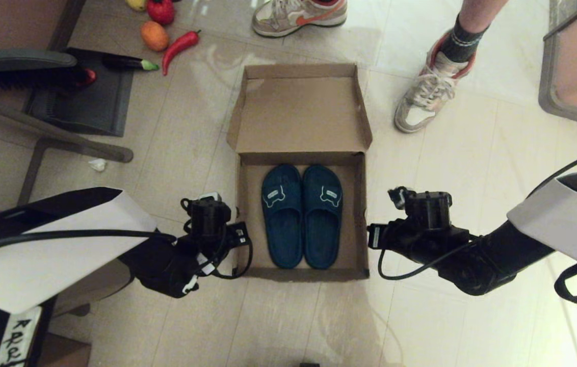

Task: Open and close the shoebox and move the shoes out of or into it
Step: Close the shoe box

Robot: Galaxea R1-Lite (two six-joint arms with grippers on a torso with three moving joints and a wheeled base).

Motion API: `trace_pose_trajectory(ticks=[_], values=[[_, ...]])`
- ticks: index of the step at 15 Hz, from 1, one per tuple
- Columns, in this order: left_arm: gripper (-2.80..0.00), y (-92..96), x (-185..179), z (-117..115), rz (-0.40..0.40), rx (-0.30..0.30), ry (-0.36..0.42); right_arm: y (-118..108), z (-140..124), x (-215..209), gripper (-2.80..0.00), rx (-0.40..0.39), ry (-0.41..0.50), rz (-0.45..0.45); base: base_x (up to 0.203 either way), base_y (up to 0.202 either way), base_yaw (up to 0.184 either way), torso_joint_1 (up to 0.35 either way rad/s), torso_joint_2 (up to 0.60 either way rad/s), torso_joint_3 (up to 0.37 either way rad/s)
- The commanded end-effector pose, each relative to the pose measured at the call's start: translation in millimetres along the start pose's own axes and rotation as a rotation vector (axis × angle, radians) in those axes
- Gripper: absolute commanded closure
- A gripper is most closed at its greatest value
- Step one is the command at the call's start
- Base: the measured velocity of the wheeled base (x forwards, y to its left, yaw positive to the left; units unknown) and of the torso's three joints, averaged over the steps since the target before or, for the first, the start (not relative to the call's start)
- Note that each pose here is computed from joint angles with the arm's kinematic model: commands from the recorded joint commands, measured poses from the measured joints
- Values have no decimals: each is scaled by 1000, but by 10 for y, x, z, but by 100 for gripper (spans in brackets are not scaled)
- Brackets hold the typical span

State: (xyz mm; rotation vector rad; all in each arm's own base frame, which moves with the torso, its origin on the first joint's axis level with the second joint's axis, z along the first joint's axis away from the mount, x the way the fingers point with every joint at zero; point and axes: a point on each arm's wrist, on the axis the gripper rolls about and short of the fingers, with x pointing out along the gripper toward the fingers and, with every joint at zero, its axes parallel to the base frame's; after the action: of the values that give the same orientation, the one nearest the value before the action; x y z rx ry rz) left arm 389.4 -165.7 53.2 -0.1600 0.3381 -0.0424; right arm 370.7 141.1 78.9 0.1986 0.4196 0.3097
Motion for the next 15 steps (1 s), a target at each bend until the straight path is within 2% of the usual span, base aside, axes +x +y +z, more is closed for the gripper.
trace_pose_trajectory(ticks=[1,5,8,9,12,15], values=[[0,-21,-37,-14,-8,1,4,90,-118,-87,0,-9,38,21,0,0,0,0,0,0],[0,-69,-208,-154,-22,12,58,158,-331,-360,0,-19,112,29,0,0,0,0,0,0],[0,-105,-463,-286,-40,5,117,80,-535,-658,0,-18,126,8,0,0,0,0,0,0],[0,-108,-520,-306,-48,3,112,58,-564,-759,0,-17,112,4,0,0,0,0,0,0],[0,-19,-532,-112,-15,17,17,-37,-285,-845,0,-3,-34,-30,0,0,0,0,0,0],[0,73,-494,239,7,44,-87,-238,40,-675,0,-5,-110,-95,0,0,0,0,0,0]])
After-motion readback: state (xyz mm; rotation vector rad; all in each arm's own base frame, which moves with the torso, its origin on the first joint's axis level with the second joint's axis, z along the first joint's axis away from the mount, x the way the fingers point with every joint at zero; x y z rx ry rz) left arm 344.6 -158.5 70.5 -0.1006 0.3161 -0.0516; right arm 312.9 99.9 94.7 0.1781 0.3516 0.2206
